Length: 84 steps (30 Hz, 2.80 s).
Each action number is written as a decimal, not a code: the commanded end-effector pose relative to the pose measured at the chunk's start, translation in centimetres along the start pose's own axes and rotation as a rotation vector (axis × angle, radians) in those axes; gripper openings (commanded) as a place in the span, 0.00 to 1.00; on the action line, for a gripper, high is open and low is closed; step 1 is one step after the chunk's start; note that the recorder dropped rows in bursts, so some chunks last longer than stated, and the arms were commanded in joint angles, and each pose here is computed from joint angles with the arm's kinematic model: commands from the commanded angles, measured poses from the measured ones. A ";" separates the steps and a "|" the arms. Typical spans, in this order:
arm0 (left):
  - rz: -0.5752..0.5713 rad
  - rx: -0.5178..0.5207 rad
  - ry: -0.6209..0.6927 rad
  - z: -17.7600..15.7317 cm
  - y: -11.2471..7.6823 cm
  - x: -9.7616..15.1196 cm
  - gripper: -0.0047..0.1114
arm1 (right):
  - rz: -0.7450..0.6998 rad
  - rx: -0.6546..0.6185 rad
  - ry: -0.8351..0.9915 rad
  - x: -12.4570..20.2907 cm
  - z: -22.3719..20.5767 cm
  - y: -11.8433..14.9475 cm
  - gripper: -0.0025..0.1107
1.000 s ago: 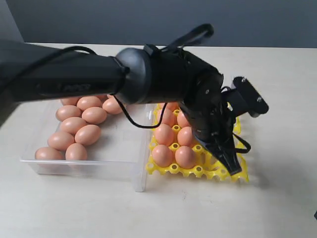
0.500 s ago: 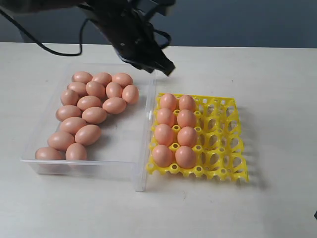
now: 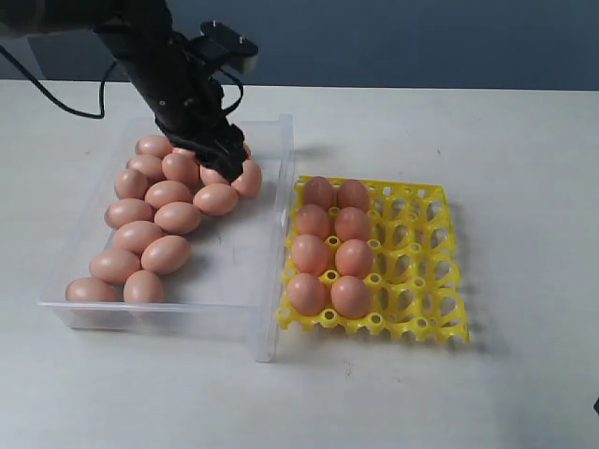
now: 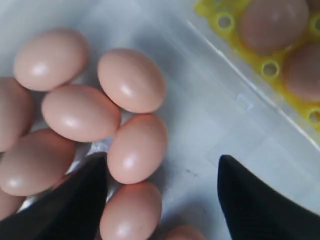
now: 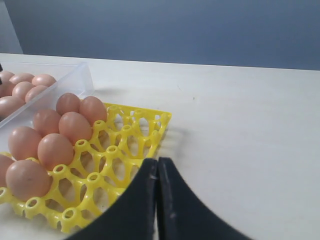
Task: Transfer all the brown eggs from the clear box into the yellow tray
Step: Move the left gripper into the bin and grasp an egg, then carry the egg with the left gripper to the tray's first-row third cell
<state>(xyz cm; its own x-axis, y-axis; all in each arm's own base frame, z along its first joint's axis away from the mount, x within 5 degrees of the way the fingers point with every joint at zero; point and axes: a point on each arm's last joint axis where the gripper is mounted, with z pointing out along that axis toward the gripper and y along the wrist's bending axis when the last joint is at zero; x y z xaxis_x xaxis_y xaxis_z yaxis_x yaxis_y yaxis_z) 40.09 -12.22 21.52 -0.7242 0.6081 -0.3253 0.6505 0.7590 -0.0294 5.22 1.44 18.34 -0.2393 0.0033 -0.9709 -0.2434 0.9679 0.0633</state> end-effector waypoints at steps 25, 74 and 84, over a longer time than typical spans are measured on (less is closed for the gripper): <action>0.130 -0.013 0.075 6.6 1.4 0.6 0.16 | -0.002 -0.002 -0.015 -0.2 0.0 0.0 0.03; 0.137 0.332 -0.751 8.1 -13.8 -8.0 0.04 | -0.002 -0.002 -0.015 -0.2 0.0 0.0 0.03; 0.188 0.292 -0.721 12.4 -13.1 -8.5 0.04 | -0.002 -0.002 -0.015 -0.2 0.0 0.0 0.03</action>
<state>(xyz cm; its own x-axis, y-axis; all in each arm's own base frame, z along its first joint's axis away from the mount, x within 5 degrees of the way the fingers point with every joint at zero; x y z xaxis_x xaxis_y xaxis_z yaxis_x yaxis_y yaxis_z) 40.54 -29.84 12.88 -0.3406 0.3518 -0.8719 0.8511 0.5094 -0.1269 5.22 1.44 18.34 -0.2393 0.0033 -0.9709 -0.2434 0.9679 0.0633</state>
